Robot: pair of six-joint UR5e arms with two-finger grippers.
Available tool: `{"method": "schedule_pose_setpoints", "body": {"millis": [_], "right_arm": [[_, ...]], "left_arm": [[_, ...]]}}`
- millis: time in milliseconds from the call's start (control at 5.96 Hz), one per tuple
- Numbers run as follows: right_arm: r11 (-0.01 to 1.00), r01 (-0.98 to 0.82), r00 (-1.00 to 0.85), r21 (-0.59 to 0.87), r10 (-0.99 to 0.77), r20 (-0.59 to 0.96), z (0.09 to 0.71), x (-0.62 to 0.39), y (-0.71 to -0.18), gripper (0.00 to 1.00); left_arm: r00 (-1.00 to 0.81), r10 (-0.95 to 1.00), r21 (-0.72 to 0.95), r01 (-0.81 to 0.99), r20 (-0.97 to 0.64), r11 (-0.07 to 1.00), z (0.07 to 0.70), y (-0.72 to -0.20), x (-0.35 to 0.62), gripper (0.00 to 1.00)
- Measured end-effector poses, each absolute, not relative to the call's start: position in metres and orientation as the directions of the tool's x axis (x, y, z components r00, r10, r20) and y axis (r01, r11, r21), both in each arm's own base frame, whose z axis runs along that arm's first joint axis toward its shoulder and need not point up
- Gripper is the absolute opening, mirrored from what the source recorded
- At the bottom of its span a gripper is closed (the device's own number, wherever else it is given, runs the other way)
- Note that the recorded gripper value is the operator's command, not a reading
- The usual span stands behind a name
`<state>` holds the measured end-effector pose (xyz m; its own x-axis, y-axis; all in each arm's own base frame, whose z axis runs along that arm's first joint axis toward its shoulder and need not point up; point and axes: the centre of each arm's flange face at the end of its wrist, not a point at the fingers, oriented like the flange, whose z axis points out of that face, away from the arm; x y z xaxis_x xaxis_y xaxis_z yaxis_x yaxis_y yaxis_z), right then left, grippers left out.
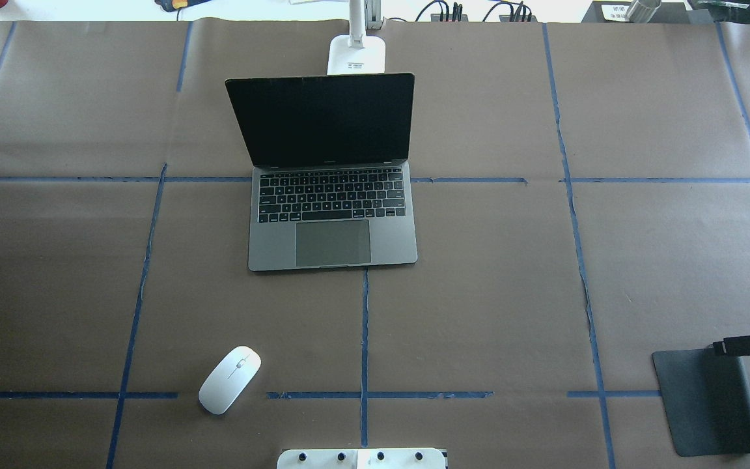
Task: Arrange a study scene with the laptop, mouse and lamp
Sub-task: 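Grasp the edge of the black mouse pad with the right gripper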
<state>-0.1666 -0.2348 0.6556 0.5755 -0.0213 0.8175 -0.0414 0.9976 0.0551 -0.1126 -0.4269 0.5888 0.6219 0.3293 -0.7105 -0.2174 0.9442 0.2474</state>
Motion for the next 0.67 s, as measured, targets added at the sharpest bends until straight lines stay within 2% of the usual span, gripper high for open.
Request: {"method": "schedule_pose_setpoints", "body": {"millis": [335,503,671], "right_arm": [[0.998,0.005,0.559,0.061,-0.053,0.827,0.661,-0.179,-0.226,0.66],[0.998,0.022,0.556,0.063,-0.065,0.829,0.661,-0.185,-0.224,0.13],[0.997,0.031,0.556,0.066,-0.072,0.828,0.661,-0.188,-0.222,0.0]], "left_arm": [[0.622,0.331,0.249,-0.218,-0.71,0.944,0.588,-0.425,-0.113,1.0],[0.622,0.329,0.247,-0.218,-0.711,0.944,0.589,-0.424,-0.112,1.0],[0.621,0.328,0.245,-0.218,-0.712,0.945,0.59,-0.422,-0.112,1.0]]}}
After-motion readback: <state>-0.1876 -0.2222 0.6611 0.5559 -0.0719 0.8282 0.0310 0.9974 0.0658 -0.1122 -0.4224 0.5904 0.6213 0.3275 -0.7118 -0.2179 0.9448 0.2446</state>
